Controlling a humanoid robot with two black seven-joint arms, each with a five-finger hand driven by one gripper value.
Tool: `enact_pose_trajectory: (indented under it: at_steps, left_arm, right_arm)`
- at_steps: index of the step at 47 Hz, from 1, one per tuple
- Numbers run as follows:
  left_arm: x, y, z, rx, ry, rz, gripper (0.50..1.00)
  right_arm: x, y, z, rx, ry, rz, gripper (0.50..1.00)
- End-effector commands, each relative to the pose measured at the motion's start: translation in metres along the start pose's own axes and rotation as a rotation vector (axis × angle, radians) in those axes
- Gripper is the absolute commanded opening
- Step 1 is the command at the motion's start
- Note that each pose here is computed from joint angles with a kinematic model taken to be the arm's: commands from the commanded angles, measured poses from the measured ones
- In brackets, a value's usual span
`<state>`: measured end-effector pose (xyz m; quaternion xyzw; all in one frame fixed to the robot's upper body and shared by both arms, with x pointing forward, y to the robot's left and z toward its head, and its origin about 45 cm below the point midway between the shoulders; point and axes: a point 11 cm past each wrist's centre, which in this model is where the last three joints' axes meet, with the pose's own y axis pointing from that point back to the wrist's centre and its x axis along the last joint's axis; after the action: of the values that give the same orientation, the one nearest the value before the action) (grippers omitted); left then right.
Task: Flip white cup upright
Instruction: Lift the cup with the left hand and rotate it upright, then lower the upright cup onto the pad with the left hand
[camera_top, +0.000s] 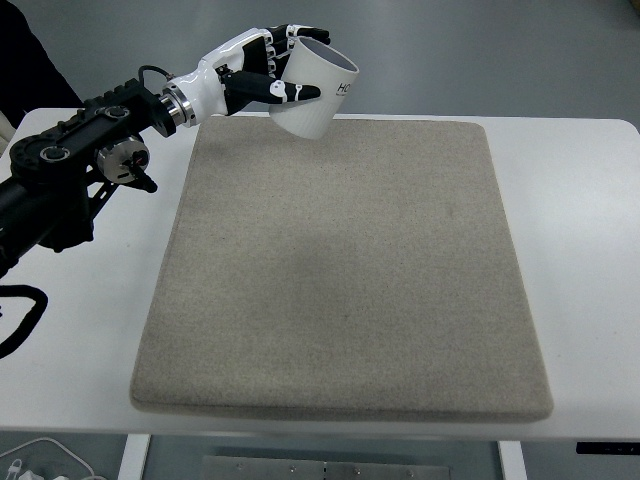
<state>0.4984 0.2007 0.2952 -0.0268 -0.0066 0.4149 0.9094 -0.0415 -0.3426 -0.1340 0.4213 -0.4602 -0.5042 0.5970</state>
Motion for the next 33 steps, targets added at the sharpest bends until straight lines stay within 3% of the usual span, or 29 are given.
enact_pose_trajectory:
  at_steps: [1,13,33]
  left_arm:
    - [0.0,0.005,-0.006,-0.042,0.024,0.012,0.521]
    - [-0.011,0.01,-0.014,-0.194,0.063,0.012,0.516]
    - [-0.017,0.013,-0.045,-0.109,-0.006,0.032,0.518]
  right_arm:
    - [0.0,0.0,0.0,0.0,0.0,0.0,0.93]
    - [0.0,0.0,0.0,0.0,0.0,0.0,0.93]
    - [0.0,0.0,0.0,0.0,0.0,0.0,0.93]
